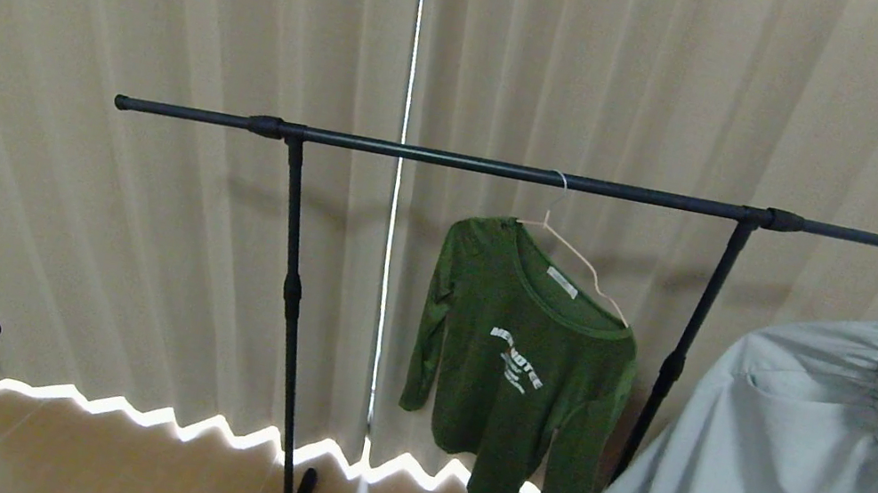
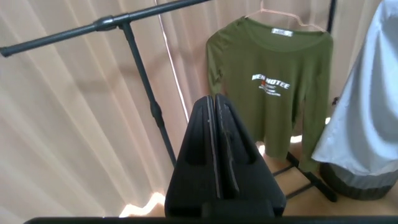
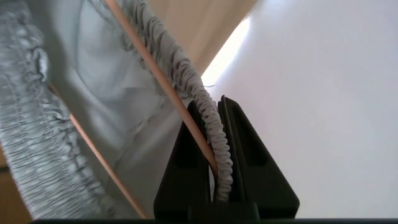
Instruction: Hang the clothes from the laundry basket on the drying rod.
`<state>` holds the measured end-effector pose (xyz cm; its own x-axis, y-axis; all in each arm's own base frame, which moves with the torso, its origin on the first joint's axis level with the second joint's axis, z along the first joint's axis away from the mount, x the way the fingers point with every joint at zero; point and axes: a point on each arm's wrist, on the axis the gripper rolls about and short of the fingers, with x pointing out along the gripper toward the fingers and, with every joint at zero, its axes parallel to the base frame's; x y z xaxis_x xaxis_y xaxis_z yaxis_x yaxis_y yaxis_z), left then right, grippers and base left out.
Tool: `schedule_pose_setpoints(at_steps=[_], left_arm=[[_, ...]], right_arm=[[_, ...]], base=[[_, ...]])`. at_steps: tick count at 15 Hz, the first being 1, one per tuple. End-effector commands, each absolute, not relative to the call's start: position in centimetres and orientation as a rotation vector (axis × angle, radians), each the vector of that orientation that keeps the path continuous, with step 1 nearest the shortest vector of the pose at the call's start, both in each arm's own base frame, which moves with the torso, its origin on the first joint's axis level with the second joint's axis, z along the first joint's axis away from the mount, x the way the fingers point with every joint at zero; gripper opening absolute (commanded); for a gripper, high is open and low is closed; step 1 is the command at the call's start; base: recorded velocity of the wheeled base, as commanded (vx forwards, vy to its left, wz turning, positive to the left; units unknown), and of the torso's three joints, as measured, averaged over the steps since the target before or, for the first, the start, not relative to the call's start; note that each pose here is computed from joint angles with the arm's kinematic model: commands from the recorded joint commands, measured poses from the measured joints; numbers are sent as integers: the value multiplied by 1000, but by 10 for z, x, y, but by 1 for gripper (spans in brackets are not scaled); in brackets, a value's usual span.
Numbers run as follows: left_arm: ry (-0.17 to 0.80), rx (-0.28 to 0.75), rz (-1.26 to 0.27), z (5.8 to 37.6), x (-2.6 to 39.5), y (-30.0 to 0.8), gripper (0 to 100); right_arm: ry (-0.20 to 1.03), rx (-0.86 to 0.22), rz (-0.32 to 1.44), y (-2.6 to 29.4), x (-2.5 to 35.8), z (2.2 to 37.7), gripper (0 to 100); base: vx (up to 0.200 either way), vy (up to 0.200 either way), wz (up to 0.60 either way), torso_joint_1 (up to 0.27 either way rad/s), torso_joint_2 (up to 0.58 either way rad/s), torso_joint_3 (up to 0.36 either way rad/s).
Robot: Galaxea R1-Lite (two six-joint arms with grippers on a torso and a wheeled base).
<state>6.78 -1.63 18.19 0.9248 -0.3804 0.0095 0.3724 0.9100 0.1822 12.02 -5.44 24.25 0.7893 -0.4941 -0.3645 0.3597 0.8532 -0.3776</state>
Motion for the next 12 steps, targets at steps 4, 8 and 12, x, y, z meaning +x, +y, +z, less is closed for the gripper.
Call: schedule_pose_setpoints(at_steps=[4, 8, 12], left_arm=[[-39, 180, -388, 181, 68, -16, 0], [-33, 177, -389, 180, 69, -16, 0], [-27, 171, -388, 179, 70, -16, 0]], right_arm=[[478, -296, -454, -54, 122, 241, 0], [472, -298, -433, -51, 122, 240, 0], [470, -300, -430, -50, 121, 241, 0]], base=[[100, 0, 0, 6, 4, 2], [0, 0, 0, 0, 0, 0], [0, 0, 0, 0, 0, 0]])
